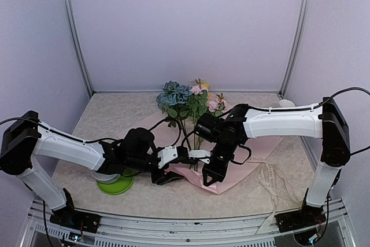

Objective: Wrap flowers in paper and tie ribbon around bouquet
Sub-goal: Pass from the right arm to the left, then fold the bottom corner of the flattened wrapping paper at the center of the board, then press the fold line of the 1/4-folded wrapping paper.

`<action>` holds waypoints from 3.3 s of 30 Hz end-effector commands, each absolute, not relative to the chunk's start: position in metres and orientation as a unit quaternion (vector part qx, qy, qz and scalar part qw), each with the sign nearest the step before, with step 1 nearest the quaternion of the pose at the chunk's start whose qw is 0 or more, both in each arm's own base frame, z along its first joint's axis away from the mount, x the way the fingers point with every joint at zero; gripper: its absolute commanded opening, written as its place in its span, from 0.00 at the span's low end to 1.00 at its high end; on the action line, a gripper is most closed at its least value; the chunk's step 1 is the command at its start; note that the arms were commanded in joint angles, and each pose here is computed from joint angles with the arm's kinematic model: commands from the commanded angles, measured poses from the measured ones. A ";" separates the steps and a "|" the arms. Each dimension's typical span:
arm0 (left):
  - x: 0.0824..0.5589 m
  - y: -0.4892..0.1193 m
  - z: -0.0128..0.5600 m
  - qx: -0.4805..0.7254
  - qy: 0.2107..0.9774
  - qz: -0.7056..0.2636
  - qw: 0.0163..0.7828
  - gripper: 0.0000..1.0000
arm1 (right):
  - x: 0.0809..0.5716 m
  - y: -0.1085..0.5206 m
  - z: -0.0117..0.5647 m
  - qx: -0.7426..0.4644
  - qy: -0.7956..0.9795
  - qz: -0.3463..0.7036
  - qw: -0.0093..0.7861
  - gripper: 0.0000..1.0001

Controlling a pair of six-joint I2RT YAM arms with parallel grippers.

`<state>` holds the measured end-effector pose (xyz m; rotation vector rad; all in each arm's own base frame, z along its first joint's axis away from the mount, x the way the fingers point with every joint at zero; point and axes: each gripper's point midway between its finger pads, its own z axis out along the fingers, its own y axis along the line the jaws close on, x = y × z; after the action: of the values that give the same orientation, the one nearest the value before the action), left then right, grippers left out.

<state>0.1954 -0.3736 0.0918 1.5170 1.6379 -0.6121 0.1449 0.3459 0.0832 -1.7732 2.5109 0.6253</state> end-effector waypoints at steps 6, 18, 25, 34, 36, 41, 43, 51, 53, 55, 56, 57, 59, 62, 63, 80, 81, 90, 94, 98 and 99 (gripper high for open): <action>0.192 -0.382 0.098 0.585 0.643 -0.284 0.404 0.36 | 0.146 0.351 0.101 -0.572 0.789 0.221 0.038 0.00; 0.208 -0.370 0.101 0.513 0.696 -0.302 0.401 0.00 | 0.155 0.351 0.123 -0.561 0.789 0.234 0.091 0.50; 0.224 -0.351 0.100 0.422 0.738 -0.347 0.397 0.00 | 0.177 0.347 0.138 -0.493 0.792 0.327 0.148 0.69; 0.245 -0.330 0.065 0.351 0.802 -0.330 0.354 0.00 | 0.226 0.319 0.106 -0.390 0.832 0.337 0.205 0.67; 0.247 -0.330 0.061 0.347 0.806 -0.327 0.351 0.00 | 0.233 0.311 0.094 -0.371 0.843 0.332 0.203 0.64; 0.259 -0.322 0.052 0.326 0.826 -0.295 0.353 0.00 | 0.239 0.299 0.073 -0.341 0.861 0.326 0.191 0.38; 0.262 -0.321 0.050 0.324 0.829 -0.288 0.354 0.00 | 0.240 0.297 0.066 -0.334 0.866 0.324 0.185 0.26; 0.269 -0.329 0.061 0.328 0.818 -0.293 0.370 0.00 | 0.240 0.287 0.049 -0.317 0.880 0.311 0.166 0.00; 0.274 -0.328 0.063 0.326 0.819 -0.284 0.378 0.00 | 0.242 0.280 0.043 -0.301 0.890 0.302 0.162 0.00; 0.278 -0.326 0.063 0.322 0.821 -0.272 0.384 0.00 | 0.243 0.275 0.037 -0.287 0.896 0.300 0.155 0.00; 0.280 -0.325 0.063 0.322 0.822 -0.267 0.385 0.00 | 0.244 0.275 0.036 -0.284 0.898 0.301 0.153 0.00; 0.282 -0.325 0.064 0.321 0.824 -0.263 0.386 0.05 | 0.243 0.274 0.034 -0.281 0.898 0.303 0.151 0.00; 0.281 -0.324 0.064 0.325 0.825 -0.259 0.382 0.30 | 0.243 0.275 0.034 -0.279 0.897 0.308 0.150 0.00; 0.277 -0.323 0.070 0.327 0.826 -0.262 0.376 0.51 | 0.245 0.274 0.032 -0.274 0.901 0.301 0.150 0.00; 0.276 -0.322 0.073 0.326 0.827 -0.261 0.376 0.54 | 0.247 0.272 0.030 -0.271 0.904 0.296 0.149 0.00; 0.248 -0.327 0.012 0.388 0.869 -0.120 0.284 0.37 | 0.262 0.268 0.020 -0.230 0.920 0.275 0.156 0.00; 0.250 -0.324 0.006 0.384 0.874 -0.112 0.275 0.35 | 0.262 0.268 0.021 -0.231 0.920 0.274 0.157 0.00; 0.231 -0.303 -0.019 0.365 0.901 -0.085 0.217 0.33 | 0.273 0.250 0.018 -0.213 0.940 0.211 0.161 0.06; 0.230 -0.303 -0.017 0.362 0.903 -0.075 0.220 0.33 | 0.291 0.217 0.034 -0.175 0.961 0.109 0.184 0.30; 0.226 -0.301 -0.018 0.358 0.905 -0.077 0.216 0.33 | 0.298 0.185 0.057 -0.145 0.969 0.020 0.196 0.41; 0.225 -0.300 -0.018 0.358 0.905 -0.076 0.217 0.33 | 0.297 0.182 0.063 -0.142 0.970 0.010 0.198 0.42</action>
<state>0.2502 -0.3326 0.0151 0.9525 2.3452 -0.3242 0.2911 0.2271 0.0362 -0.5185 2.7028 0.3503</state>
